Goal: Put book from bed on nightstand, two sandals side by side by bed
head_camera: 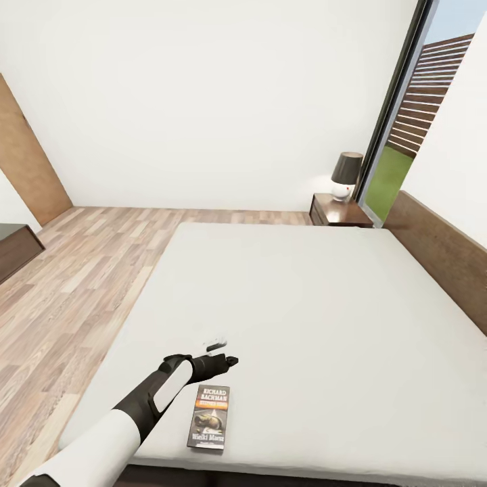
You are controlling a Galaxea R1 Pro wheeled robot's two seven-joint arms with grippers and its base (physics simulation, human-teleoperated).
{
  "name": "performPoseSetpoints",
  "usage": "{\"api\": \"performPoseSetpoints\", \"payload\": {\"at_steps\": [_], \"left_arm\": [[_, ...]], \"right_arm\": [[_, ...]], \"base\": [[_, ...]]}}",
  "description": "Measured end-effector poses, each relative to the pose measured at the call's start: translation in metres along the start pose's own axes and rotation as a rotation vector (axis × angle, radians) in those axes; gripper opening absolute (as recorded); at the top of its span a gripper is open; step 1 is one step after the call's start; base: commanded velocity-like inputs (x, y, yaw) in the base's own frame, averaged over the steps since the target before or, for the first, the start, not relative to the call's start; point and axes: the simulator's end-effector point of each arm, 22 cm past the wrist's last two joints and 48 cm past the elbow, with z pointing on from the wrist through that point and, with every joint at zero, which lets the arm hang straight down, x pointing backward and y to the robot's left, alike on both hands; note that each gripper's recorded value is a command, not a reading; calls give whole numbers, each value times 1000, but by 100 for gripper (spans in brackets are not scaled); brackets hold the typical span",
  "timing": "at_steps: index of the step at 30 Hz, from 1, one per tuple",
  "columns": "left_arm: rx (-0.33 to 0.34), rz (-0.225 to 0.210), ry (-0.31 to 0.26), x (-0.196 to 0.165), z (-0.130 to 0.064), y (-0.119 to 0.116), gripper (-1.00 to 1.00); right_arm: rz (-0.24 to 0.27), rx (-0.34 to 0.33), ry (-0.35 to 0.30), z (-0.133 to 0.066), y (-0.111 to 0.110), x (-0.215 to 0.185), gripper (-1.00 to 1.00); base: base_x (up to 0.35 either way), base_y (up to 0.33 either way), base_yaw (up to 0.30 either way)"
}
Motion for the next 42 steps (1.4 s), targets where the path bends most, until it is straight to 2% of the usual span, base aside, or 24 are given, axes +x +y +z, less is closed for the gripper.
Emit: {"api": "performPoseSetpoints", "payload": {"at_steps": [42], "left_arm": [[-15,-28,53,24,21,17,100]], "right_arm": [[19,32,50,4,-15,21,100]], "base": [[0,0,0]]}}
